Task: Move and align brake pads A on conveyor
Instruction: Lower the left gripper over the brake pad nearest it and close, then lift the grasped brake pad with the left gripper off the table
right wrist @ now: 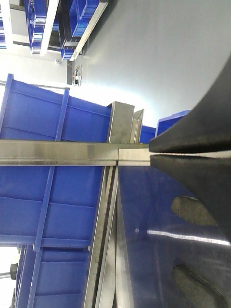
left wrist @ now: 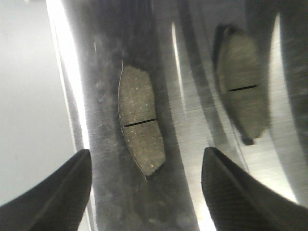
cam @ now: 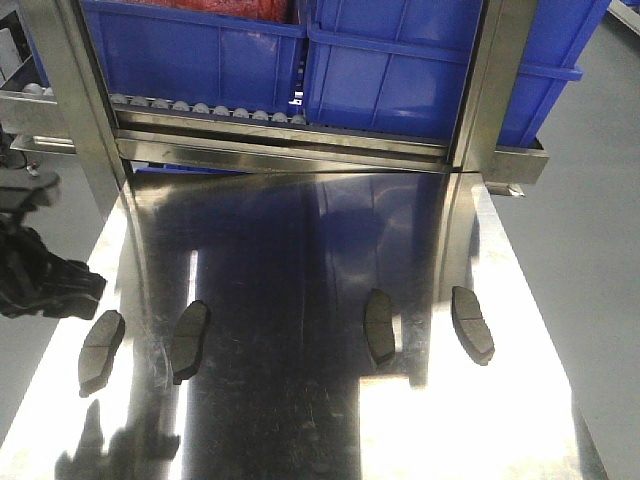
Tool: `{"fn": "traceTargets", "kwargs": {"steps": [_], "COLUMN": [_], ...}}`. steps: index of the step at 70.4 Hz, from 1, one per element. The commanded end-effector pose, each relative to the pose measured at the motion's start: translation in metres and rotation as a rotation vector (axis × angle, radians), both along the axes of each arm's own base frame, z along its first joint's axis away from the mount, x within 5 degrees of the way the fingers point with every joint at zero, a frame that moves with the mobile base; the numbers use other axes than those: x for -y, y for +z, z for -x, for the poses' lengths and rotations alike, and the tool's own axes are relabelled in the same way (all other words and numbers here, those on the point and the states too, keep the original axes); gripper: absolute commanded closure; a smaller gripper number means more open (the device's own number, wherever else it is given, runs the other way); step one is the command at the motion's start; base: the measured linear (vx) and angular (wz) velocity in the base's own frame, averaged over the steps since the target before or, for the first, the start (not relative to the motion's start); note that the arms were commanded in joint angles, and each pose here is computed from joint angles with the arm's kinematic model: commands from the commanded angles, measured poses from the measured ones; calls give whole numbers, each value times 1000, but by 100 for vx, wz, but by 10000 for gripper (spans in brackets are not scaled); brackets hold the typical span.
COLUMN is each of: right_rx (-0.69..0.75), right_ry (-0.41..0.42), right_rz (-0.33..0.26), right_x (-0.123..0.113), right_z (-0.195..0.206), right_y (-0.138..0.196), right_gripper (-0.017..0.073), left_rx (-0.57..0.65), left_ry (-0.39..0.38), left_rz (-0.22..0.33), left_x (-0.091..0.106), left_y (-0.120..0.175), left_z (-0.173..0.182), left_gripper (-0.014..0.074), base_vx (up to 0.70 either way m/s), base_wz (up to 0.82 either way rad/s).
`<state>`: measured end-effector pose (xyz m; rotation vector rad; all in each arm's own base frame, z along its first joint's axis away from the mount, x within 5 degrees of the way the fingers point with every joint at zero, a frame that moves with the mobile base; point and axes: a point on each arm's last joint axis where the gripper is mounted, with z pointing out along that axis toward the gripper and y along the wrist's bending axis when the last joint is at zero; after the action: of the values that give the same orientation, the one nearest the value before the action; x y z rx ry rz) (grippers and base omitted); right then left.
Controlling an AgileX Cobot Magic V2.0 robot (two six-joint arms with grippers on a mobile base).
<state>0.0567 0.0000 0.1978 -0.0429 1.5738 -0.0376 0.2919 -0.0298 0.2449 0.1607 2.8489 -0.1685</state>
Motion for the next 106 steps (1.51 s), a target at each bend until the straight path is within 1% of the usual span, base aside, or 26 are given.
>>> {"fn": "traceTargets", "kwargs": {"steps": [1, 18, 29, 36, 44, 59, 65, 72, 77, 82, 92, 106], "right_rx": [85, 85, 85, 85, 85, 85, 85, 85, 85, 85, 85, 85], "right_ry": [0, 0, 0, 0, 0, 0, 0, 0, 0, 0, 0, 0], "right_rz": [5, 5, 5, 5, 5, 5, 5, 5, 5, 5, 5, 5], "right_x": [0, 0, 0, 0, 0, 0, 0, 0, 0, 0, 0, 0], "right_z": [1, 1, 1, 1, 1, 1, 1, 1, 1, 1, 1, 1], "right_y": [6, 6, 6, 6, 6, 6, 6, 6, 6, 6, 6, 6], "right_gripper": [569, 569, 569, 569, 569, 569, 569, 569, 569, 569, 569, 569], "left_rx": [23, -54, -84, -93, -113, -190, -209, -216, -226, -232, -240, -230], "left_ry": [-2, 10, 15, 41, 63, 61, 62, 64, 59, 50, 29, -7], "left_rz": [13, 19, 18, 24, 26, 23, 23, 29, 36, 39, 36, 29], "left_x": [4, 6, 7, 8, 8, 8, 8, 9, 10, 10, 12, 21], "left_y": [2, -27, -34, -39, -47, -63, -67, -69, -69, -69, -67, -64], "left_z": [-13, -37, -47, -52, -55, -55, -55, -55, -54, -53, -51, -49], "left_gripper": [126, 126, 126, 126, 126, 126, 140, 193, 266, 369, 605, 601], "base_vx": [0, 0, 0, 0, 0, 0, 0, 0, 0, 0, 0, 0], "base_wz": [0, 0, 0, 0, 0, 0, 0, 0, 0, 0, 0, 0]}}
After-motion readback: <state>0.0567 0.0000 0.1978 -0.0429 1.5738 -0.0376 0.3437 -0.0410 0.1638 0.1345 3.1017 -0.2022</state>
